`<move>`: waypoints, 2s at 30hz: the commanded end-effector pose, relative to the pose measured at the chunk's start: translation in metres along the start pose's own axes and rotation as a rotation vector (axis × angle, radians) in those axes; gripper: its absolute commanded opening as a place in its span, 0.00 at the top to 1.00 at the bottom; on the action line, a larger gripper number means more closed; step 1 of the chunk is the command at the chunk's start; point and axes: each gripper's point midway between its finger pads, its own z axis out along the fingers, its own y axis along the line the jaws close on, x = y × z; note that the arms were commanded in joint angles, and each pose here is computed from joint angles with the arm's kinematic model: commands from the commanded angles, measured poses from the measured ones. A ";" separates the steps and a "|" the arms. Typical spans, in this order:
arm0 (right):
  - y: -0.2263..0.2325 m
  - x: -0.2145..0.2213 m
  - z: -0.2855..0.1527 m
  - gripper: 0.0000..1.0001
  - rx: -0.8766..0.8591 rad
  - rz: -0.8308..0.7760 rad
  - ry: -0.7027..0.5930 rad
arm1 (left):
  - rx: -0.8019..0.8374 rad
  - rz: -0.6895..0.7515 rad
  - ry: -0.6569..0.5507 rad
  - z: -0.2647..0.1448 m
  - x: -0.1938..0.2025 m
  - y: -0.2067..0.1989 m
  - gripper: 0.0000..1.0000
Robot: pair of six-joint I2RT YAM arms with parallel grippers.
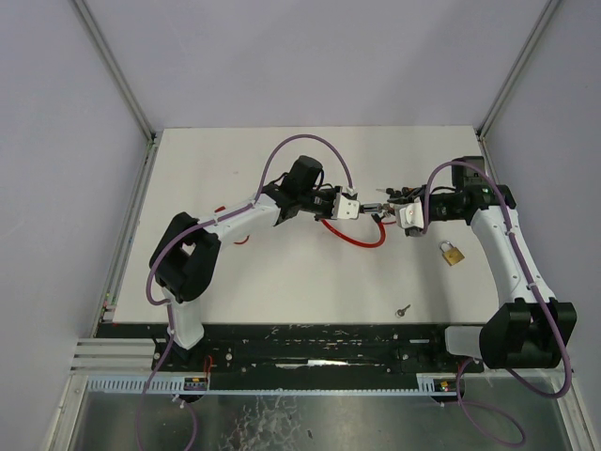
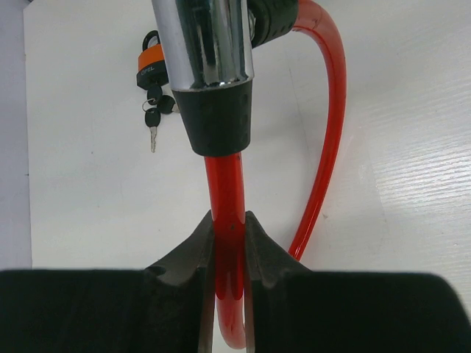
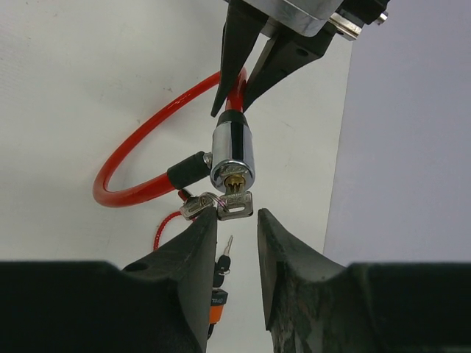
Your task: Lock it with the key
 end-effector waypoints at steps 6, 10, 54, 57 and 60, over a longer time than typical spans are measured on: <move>0.004 0.000 0.004 0.68 -0.010 0.024 -0.001 | 0.058 -0.040 0.034 0.006 0.019 -0.016 1.00; 0.006 -0.003 0.003 0.67 -0.009 0.039 -0.007 | 0.055 -0.041 0.036 0.005 0.019 -0.015 1.00; -0.004 -0.007 -0.001 0.69 -0.014 -0.121 0.080 | 0.069 -0.046 0.034 0.007 0.020 -0.017 1.00; -0.004 -0.007 -0.001 0.71 -0.008 -0.111 0.081 | 0.068 -0.047 0.034 0.007 0.020 -0.017 1.00; -0.004 -0.008 -0.001 0.72 0.005 -0.074 0.078 | 0.066 -0.046 0.035 0.006 0.020 -0.016 1.00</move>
